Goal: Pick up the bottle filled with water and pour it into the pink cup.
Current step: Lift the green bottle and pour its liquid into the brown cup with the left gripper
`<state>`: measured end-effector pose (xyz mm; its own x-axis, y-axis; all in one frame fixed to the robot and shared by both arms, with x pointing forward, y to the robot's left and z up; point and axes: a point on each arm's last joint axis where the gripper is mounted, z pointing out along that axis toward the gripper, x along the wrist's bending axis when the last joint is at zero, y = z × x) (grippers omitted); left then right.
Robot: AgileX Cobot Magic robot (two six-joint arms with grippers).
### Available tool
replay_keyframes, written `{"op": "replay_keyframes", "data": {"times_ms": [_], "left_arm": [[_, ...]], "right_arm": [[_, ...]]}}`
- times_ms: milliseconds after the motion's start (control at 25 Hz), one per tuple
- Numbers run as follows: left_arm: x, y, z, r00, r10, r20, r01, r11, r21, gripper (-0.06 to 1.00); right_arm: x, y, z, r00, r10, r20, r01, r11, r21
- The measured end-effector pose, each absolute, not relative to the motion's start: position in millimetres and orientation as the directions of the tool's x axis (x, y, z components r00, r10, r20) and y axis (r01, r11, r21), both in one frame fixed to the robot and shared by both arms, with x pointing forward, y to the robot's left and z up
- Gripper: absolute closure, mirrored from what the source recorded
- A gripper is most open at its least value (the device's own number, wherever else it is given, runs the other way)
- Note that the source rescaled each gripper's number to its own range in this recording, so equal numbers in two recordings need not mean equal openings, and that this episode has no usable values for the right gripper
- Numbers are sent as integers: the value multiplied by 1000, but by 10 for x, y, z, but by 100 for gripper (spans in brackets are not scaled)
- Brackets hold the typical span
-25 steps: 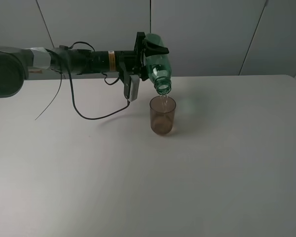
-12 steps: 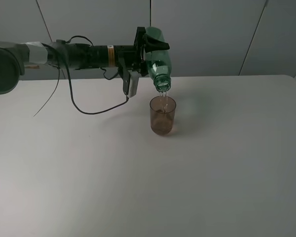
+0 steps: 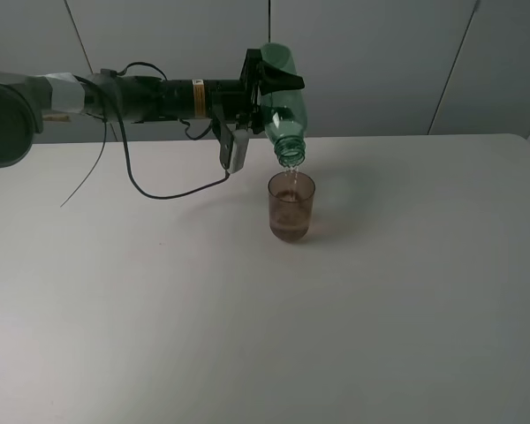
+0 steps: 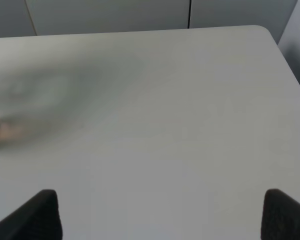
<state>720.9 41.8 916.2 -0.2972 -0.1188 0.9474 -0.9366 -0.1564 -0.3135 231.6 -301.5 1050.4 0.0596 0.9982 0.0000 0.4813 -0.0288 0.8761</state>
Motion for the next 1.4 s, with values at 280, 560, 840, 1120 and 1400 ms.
{"op": "replay_keyframes", "data": {"times_ms": [280, 560, 840, 1120, 1400], "left_arm": [[7209, 418, 9162, -333, -125, 935, -924, -152, -350, 94], [7193, 400, 9209, -369, -131, 920, -912, -139, -385, 94], [7164, 370, 9240, -401, -130, 907, -902, -116, -415, 94], [7108, 303, 9286, -455, -129, 881, -881, -78, -466, 94], [7059, 258, 9348, -540, -140, 830, -835, -31, -549, 94]], "right_arm": [[2316, -3015, 10504, 60, 998, 0, 481, -29, 876], [2316, -3015, 10504, 60, 998, 0, 481, -29, 876], [2316, -3015, 10504, 60, 998, 0, 481, -29, 876], [2316, -3015, 10504, 60, 998, 0, 481, -29, 876], [2316, -3015, 10504, 60, 998, 0, 481, -29, 876]]}}
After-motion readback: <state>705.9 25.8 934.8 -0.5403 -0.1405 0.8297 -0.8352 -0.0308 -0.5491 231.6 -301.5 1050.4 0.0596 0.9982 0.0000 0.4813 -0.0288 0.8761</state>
